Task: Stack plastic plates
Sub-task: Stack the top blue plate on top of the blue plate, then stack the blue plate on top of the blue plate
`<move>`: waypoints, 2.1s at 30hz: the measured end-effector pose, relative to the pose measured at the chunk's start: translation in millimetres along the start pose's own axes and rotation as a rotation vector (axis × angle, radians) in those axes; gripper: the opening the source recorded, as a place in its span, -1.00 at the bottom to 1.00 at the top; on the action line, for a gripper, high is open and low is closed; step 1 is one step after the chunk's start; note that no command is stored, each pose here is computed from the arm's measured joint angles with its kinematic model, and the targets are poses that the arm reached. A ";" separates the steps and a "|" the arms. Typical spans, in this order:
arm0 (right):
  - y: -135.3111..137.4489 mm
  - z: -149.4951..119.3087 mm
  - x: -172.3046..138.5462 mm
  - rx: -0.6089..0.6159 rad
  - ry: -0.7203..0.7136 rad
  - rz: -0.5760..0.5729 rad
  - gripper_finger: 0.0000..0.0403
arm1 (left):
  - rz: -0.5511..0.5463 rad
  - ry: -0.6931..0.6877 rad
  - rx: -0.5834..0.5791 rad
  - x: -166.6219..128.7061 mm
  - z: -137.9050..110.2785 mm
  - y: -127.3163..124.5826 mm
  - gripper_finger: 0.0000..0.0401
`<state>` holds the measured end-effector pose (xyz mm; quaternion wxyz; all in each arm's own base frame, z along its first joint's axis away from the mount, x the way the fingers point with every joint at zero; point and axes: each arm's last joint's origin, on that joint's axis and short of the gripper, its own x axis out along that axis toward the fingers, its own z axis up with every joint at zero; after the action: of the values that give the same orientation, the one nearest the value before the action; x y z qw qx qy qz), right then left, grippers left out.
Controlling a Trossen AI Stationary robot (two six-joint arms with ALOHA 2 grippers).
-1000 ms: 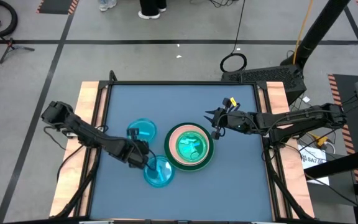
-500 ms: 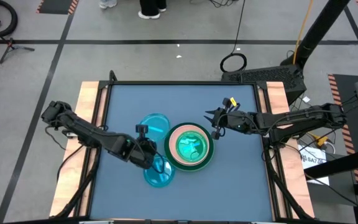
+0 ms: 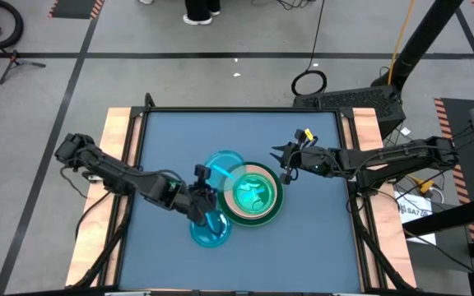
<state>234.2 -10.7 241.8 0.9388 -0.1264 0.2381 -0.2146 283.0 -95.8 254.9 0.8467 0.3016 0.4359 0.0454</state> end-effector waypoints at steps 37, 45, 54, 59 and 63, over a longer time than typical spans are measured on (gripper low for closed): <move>0.2 -0.5 0.1 -0.007 0.005 0.001 -0.57 | -0.211 -0.126 0.150 46.4 35.2 7.0 -0.68; 0.3 -1.8 0.0 -0.014 0.017 0.003 -0.57 | -0.240 -0.043 0.083 46.4 27.6 4.8 -0.67; 0.4 -2.0 0.0 -0.015 0.019 0.003 -0.57 | -0.301 0.206 -0.144 43.3 6.1 -0.3 -0.67; 0.4 -2.0 0.0 -0.015 0.019 0.003 -0.57 | -0.320 0.295 -0.233 40.8 -3.3 -7.0 -0.67; 0.4 -2.1 0.0 -0.015 0.020 0.003 -0.57 | -0.323 0.245 -0.263 36.5 -10.2 -14.4 -0.66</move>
<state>233.3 -10.7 239.9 0.9358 -0.1307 0.2491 -0.2126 295.0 -90.4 216.6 0.8158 0.1075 0.5683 0.0020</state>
